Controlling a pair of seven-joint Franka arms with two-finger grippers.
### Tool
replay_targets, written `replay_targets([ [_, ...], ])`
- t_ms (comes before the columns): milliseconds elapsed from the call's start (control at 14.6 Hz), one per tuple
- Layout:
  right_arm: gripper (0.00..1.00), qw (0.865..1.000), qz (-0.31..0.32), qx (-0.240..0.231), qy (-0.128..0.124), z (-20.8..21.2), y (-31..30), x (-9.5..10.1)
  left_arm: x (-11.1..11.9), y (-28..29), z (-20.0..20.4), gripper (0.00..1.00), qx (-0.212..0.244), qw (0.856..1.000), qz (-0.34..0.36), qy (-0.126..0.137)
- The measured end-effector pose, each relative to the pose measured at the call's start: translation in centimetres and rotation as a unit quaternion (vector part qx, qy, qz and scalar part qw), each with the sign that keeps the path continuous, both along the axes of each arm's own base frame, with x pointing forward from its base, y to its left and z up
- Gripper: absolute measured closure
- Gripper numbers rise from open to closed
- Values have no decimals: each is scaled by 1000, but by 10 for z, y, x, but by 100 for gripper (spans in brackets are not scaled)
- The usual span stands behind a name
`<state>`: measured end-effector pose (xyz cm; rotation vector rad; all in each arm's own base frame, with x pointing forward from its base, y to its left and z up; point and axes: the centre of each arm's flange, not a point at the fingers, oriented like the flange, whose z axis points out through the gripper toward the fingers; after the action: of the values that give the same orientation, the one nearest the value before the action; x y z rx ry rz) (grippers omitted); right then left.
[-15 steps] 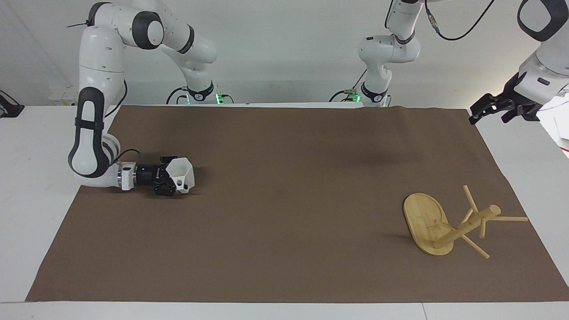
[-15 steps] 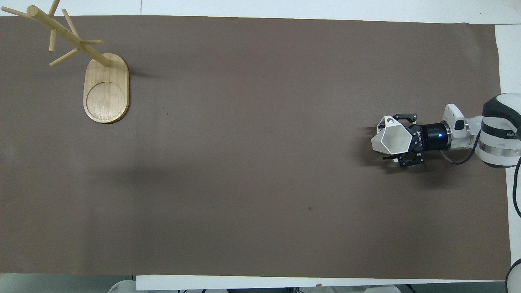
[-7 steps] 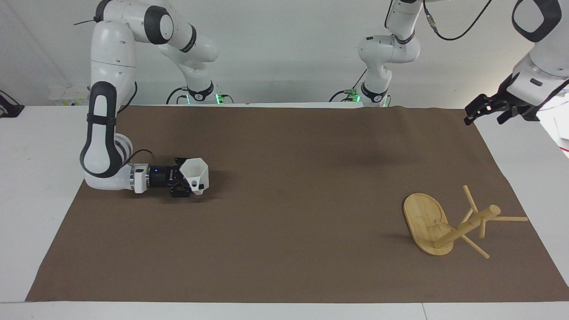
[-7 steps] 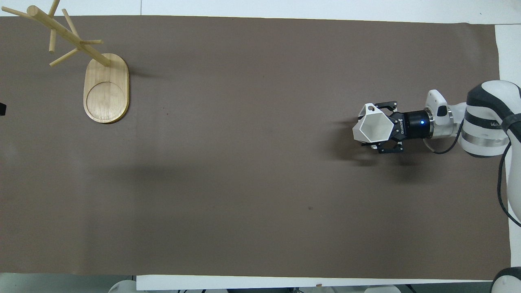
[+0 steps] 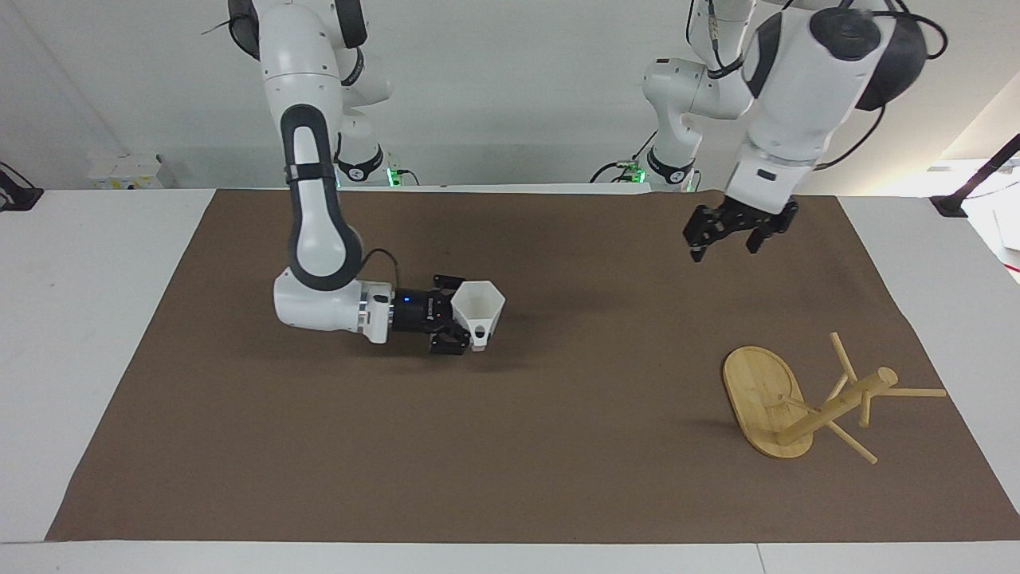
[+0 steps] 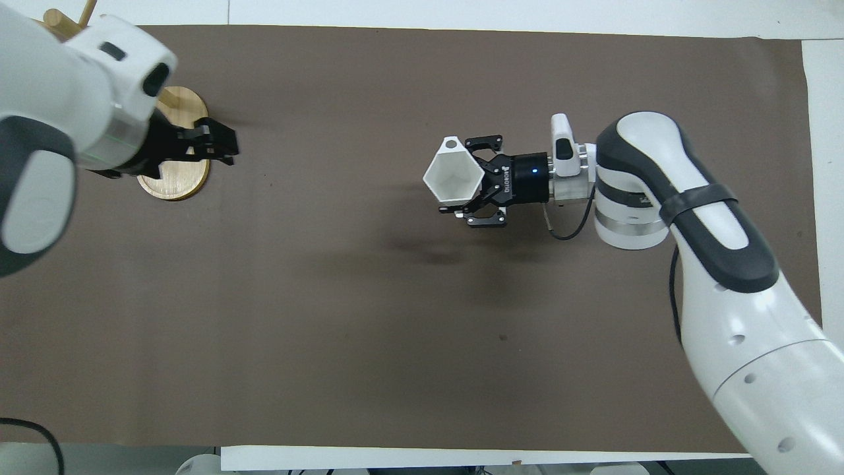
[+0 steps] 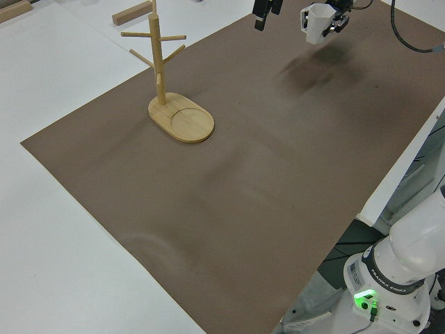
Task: Hang cup on rack
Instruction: 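Carry the cup with the right gripper while the left gripper grasps it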
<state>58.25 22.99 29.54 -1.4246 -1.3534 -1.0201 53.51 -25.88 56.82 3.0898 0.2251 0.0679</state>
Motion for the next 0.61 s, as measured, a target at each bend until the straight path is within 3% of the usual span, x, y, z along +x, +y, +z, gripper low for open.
replay_targets([
  [273, 22, 999, -28, 23, 9, 2, 41, -9, 0, -76, -50, 0, -27, 998, 57, 14],
  [615, 22, 999, -42, 17, 3, 7, 47, -8, -11, -116, -64, 0, -46, 996, 71, 23],
])
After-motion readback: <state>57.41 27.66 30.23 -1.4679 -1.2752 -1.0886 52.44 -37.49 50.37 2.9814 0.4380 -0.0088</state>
